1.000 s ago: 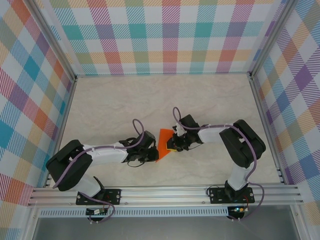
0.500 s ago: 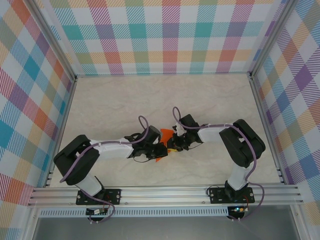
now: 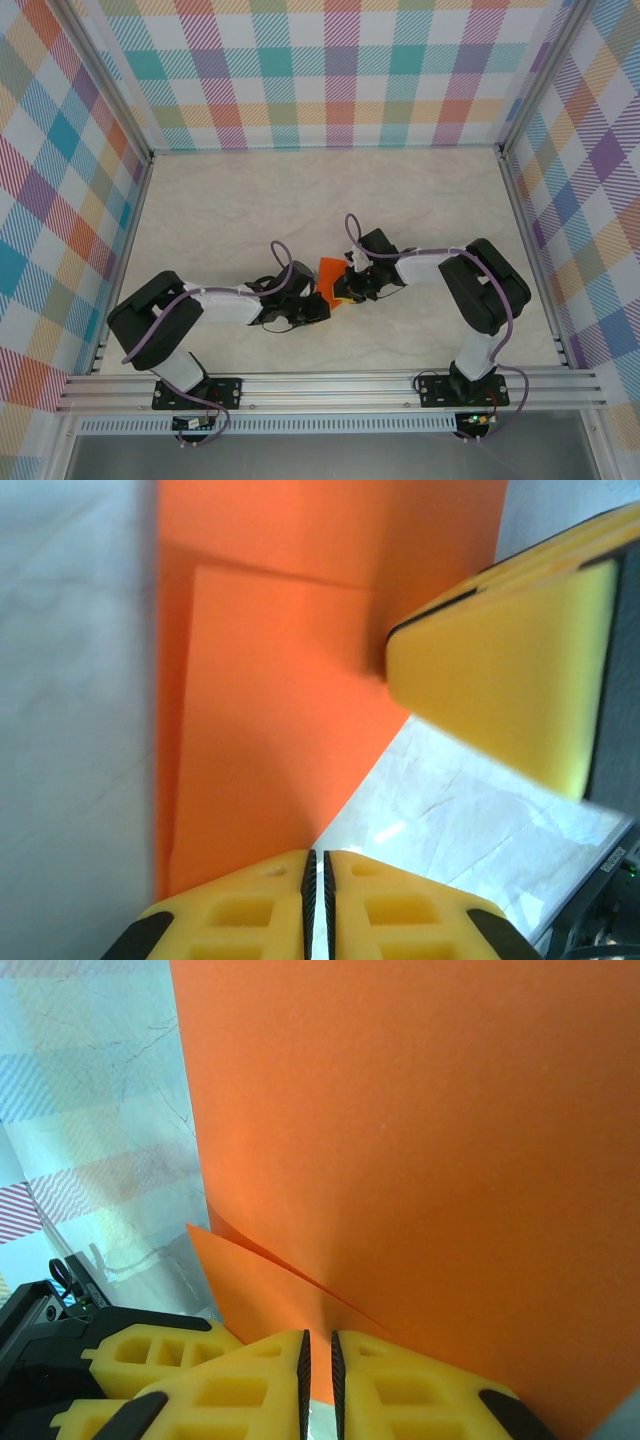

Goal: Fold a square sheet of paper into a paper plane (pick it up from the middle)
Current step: Third fold the triangle at the center of the table.

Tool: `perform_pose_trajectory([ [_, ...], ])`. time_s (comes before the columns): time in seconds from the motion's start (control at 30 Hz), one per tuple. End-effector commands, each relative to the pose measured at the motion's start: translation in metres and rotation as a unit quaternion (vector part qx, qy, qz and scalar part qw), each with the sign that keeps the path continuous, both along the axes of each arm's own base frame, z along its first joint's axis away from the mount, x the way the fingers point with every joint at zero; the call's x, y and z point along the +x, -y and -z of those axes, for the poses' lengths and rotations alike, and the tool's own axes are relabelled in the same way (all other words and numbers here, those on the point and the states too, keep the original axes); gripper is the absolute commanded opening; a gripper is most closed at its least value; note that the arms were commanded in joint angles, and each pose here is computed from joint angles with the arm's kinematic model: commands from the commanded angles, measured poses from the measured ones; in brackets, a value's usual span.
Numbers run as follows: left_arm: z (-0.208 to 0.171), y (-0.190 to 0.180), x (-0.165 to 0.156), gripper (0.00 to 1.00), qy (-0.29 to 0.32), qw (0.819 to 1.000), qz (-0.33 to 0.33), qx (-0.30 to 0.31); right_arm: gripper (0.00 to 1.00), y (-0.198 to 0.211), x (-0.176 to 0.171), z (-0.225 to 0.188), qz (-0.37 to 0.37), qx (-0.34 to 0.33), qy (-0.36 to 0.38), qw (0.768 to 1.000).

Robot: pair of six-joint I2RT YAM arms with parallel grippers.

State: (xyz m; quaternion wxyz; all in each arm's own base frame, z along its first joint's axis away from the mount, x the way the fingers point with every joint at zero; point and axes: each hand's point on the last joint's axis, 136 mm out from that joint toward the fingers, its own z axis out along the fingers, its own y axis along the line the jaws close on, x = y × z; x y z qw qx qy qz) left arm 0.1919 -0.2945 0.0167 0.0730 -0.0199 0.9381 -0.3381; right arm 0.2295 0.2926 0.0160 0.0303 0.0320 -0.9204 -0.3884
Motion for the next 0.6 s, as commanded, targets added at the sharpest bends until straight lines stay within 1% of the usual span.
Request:
perform_pose_trajectory([
  [0.0, 0.027, -0.037, -0.025, 0.14, -0.044, 0.997, -0.022, 0.055, 0.17, 0.026, -0.01, 0.036, 0.012, -0.083, -0.018, 0.996],
  [0.13, 0.027, -0.054, -0.033, 0.14, -0.042, 0.996, -0.031, 0.074, 0.17, 0.026, -0.009, 0.035, 0.011, -0.082, -0.017, 0.996],
  [0.27, 0.014, -0.063, -0.035, 0.16, -0.024, 0.996, -0.04, 0.07, 0.18, 0.022, -0.008, 0.03, 0.008, -0.072, -0.015, 0.997],
  [0.4, -0.014, -0.062, -0.023, 0.19, 0.017, 0.997, -0.043, 0.061, 0.19, 0.014, -0.003, 0.017, 0.006, -0.051, -0.005, 0.999],
  [0.57, -0.042, -0.062, 0.002, 0.21, 0.07, 0.992, -0.05, 0.091, 0.22, 0.008, 0.007, -0.014, 0.004, -0.032, 0.027, 0.999],
])
